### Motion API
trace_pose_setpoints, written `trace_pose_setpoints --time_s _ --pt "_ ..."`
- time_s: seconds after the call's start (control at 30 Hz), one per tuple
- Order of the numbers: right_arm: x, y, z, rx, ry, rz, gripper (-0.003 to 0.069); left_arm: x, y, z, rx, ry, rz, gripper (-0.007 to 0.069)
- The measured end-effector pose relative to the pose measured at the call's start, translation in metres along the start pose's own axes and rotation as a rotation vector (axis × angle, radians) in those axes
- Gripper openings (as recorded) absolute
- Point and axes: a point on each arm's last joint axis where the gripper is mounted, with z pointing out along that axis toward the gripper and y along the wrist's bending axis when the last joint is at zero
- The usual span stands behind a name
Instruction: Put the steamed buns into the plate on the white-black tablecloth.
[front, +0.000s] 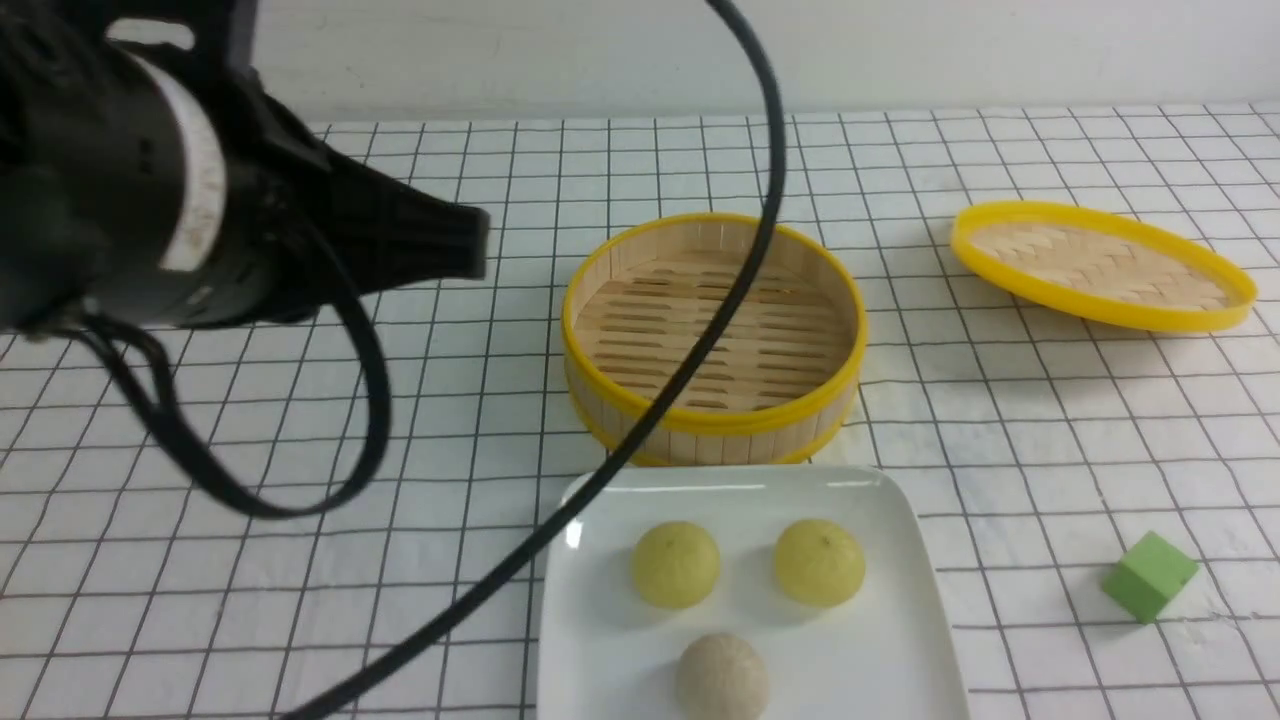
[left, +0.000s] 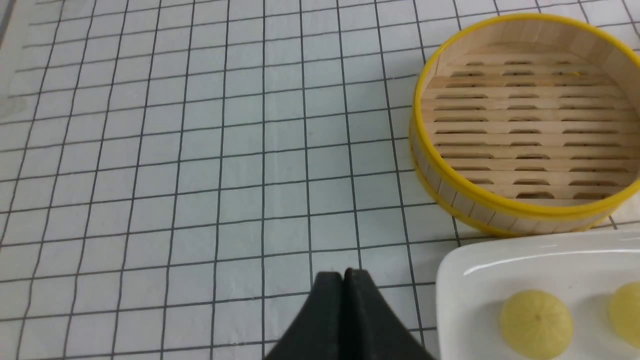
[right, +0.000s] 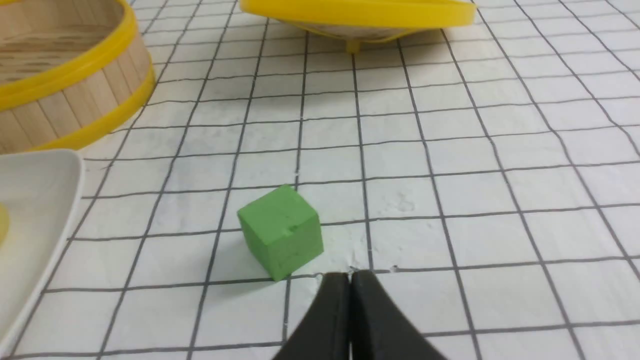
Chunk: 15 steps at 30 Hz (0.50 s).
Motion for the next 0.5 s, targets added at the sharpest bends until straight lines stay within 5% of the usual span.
trace_pose_setpoints --time_s 0.5 --pt "0.0 -0.002 0.0 0.033 0.001 0.008 0.0036 0.06 0.049 -0.025 0.125 0.083 0.026 0.0002"
